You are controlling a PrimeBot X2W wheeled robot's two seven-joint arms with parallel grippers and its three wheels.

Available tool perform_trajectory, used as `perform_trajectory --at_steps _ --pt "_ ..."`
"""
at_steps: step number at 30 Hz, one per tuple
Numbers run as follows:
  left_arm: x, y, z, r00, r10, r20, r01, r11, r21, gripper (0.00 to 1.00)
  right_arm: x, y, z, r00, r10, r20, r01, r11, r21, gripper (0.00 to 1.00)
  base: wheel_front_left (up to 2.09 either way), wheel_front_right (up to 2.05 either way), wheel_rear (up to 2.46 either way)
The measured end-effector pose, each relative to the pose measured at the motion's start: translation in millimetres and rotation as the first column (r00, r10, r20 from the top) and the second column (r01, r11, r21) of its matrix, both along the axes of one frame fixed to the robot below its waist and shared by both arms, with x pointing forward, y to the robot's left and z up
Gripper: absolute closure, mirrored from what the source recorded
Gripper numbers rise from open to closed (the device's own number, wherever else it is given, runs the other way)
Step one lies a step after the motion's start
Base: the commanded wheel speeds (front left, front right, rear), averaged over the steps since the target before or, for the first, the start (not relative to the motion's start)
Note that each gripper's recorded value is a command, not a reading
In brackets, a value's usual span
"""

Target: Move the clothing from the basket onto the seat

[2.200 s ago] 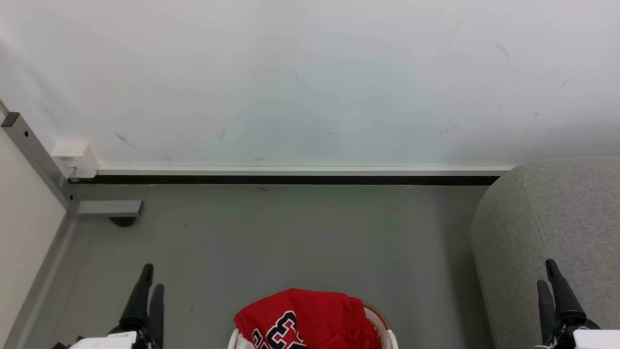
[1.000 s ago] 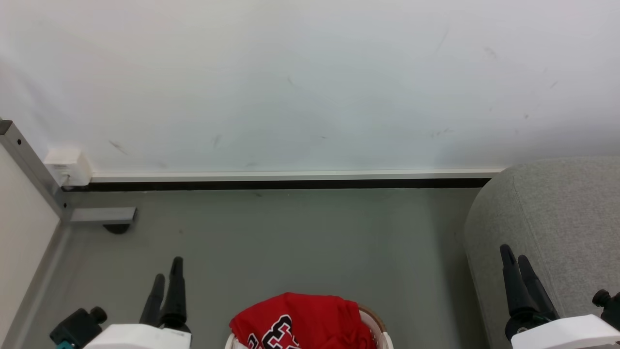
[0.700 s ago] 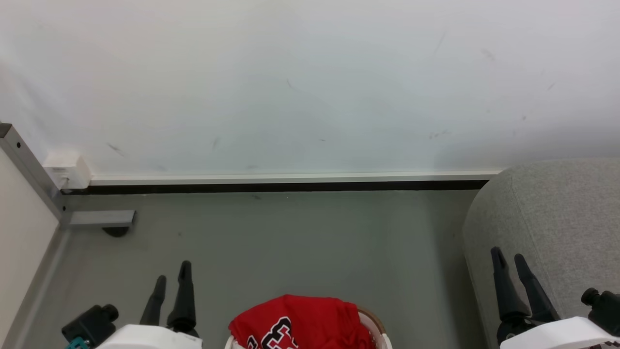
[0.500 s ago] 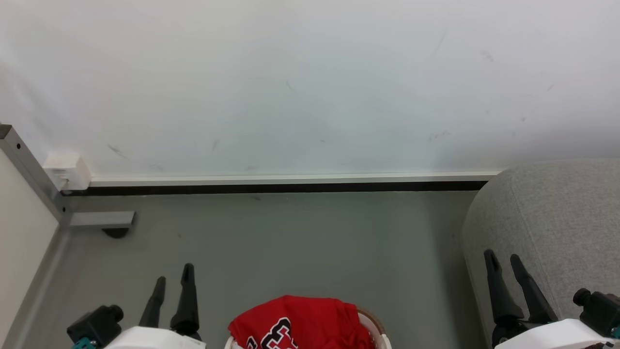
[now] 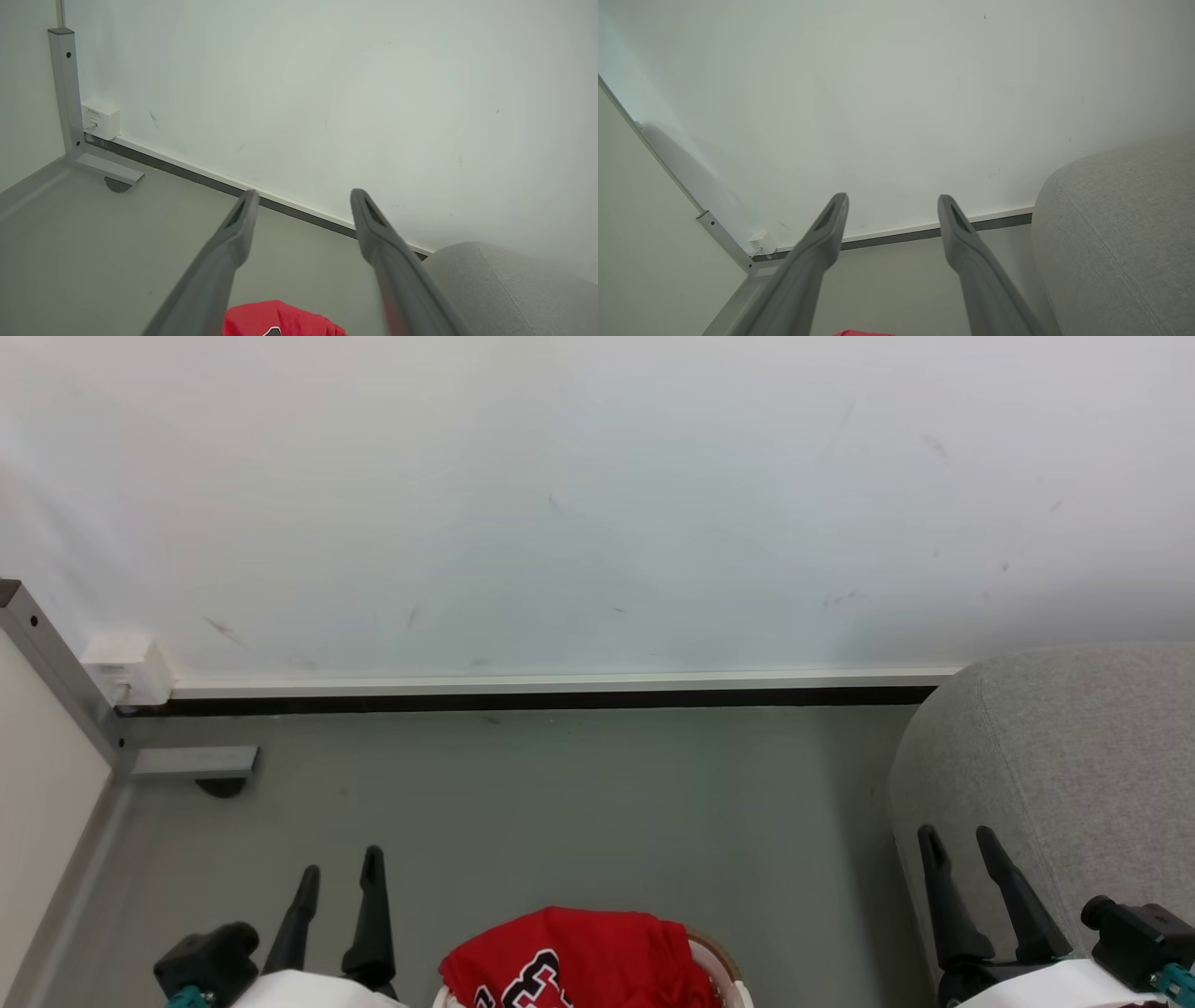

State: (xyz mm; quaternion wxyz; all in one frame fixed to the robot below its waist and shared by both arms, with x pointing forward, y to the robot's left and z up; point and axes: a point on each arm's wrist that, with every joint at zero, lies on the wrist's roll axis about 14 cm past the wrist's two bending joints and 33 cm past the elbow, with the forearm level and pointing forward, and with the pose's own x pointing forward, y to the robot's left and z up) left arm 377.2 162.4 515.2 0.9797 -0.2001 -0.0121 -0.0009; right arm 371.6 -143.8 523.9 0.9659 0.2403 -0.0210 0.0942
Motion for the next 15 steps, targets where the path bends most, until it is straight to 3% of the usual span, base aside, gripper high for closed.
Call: perform_trajectory --at_steps 15 --pt "-1 -11 7 0.998 -0.028 0.048 0.021 0.990 0.137 0.00 -2 -5 1 0.999 -0.031 0.040 0.035 0.993 -0.116 0.00 0.00 0.00 0.00"
